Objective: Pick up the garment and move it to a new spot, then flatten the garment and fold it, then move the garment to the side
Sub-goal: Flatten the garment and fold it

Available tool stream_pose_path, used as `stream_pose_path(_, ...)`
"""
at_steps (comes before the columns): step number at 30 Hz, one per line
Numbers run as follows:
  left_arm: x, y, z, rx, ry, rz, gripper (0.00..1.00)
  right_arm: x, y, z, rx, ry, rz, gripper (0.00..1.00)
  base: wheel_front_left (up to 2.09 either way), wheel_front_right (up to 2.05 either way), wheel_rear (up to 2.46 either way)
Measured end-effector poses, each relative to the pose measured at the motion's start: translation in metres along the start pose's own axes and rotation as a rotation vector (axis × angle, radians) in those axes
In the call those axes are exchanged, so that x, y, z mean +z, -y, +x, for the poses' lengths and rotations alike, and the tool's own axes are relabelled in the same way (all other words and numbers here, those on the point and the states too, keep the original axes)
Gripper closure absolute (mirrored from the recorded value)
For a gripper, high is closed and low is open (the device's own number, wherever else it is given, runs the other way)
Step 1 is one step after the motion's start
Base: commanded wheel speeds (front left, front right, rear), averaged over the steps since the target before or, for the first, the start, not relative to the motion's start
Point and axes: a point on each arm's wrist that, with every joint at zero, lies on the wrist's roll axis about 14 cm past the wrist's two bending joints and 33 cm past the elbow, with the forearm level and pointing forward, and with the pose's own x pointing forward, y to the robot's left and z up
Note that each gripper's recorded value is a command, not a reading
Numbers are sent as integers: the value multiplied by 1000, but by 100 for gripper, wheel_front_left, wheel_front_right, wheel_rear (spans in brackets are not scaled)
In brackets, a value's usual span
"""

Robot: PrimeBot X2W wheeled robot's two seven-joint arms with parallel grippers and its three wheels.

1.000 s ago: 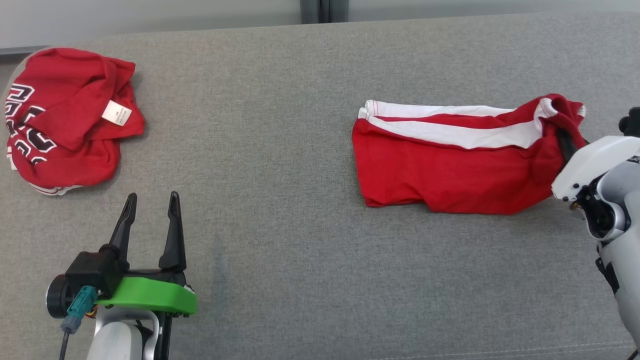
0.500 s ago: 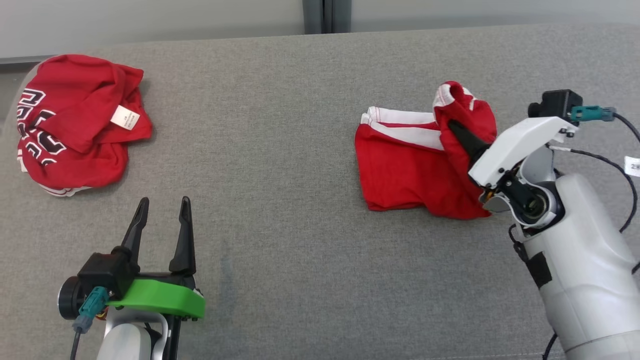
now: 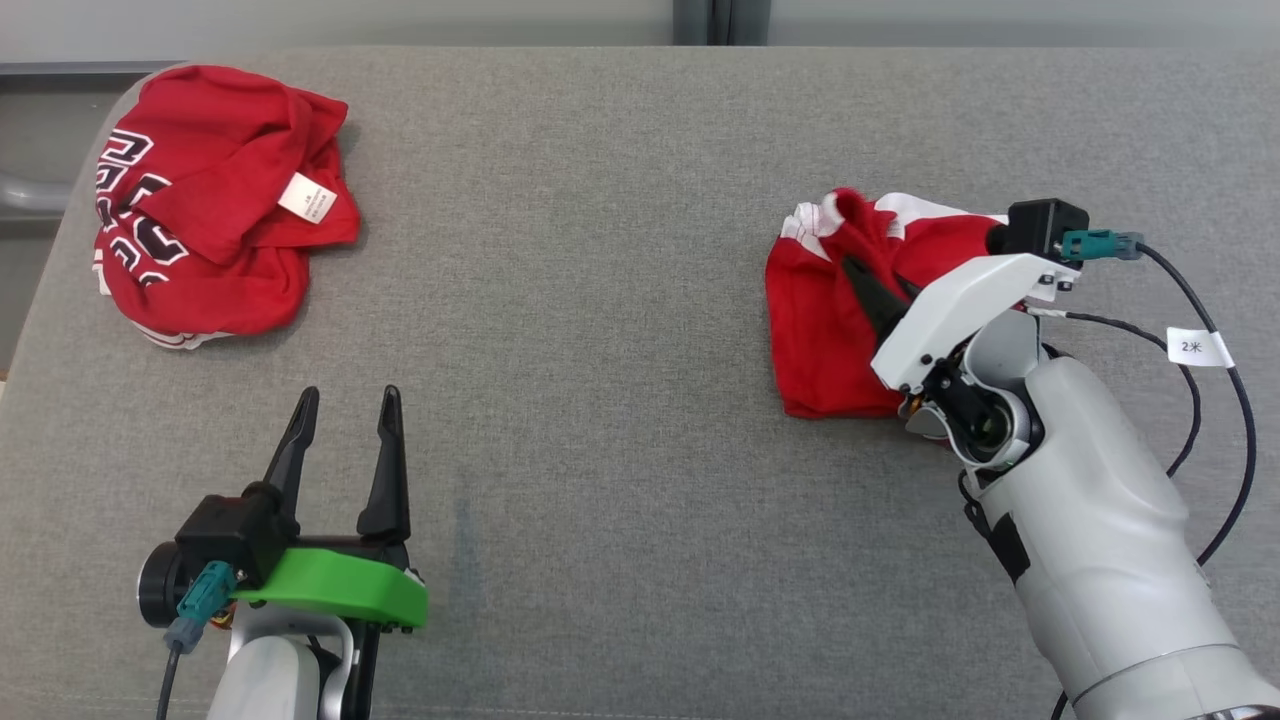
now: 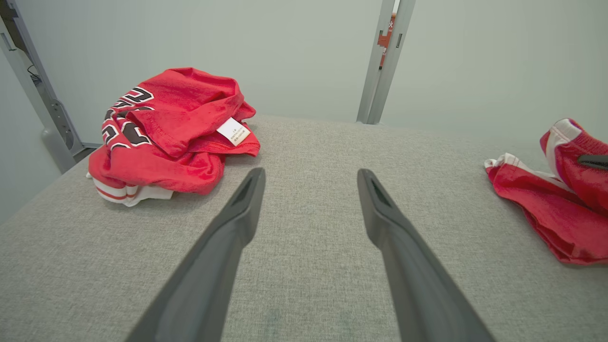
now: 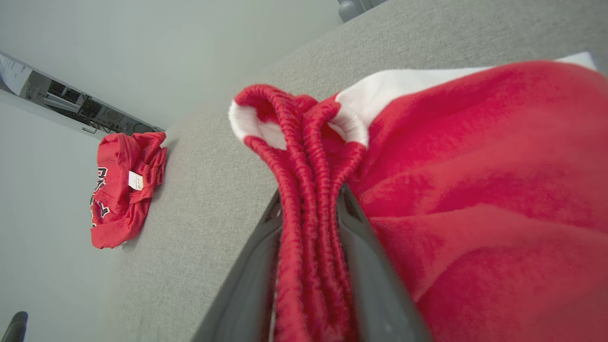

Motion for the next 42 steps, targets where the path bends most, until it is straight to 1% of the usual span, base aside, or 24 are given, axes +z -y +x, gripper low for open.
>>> stream_pose_path(3, 1, -3, 0, 9, 3, -1, 0, 3, -12, 2, 26, 33, -68, 0, 0, 0, 0)
stream_pose_path(6, 5, -6, -1, 19, 14, 0, 0, 23, -20, -7, 55, 126, -157, 0, 0, 0, 0)
stream_pose_path(14, 12, -11, -3, 31, 38, 13, 0, 68, 6, -63, 23, 380, -377, 0, 0, 0, 0)
stream_pose_path(24, 21, -12, -2, 27, 66, 38, 0, 72, 29, -133, -41, 565, -429, 0, 0, 0, 0)
stream_pose_path(27, 22, -9, -2, 19, 69, 42, 0, 68, 30, -150, -54, 606, -418, 0, 0, 0, 0)
stream_pose_path(33, 26, -6, -4, 10, 80, 47, 0, 51, 27, -173, -71, 622, -427, 0, 0, 0, 0)
stream_pose_path(36, 28, -5, -7, 6, 84, 54, 0, 44, 26, -181, -83, 635, -408, 0, 0, 0, 0)
stream_pose_path(42, 31, -7, -16, 10, 91, 61, 0, 34, 20, -191, -88, 630, -446, 0, 0, 0, 0)
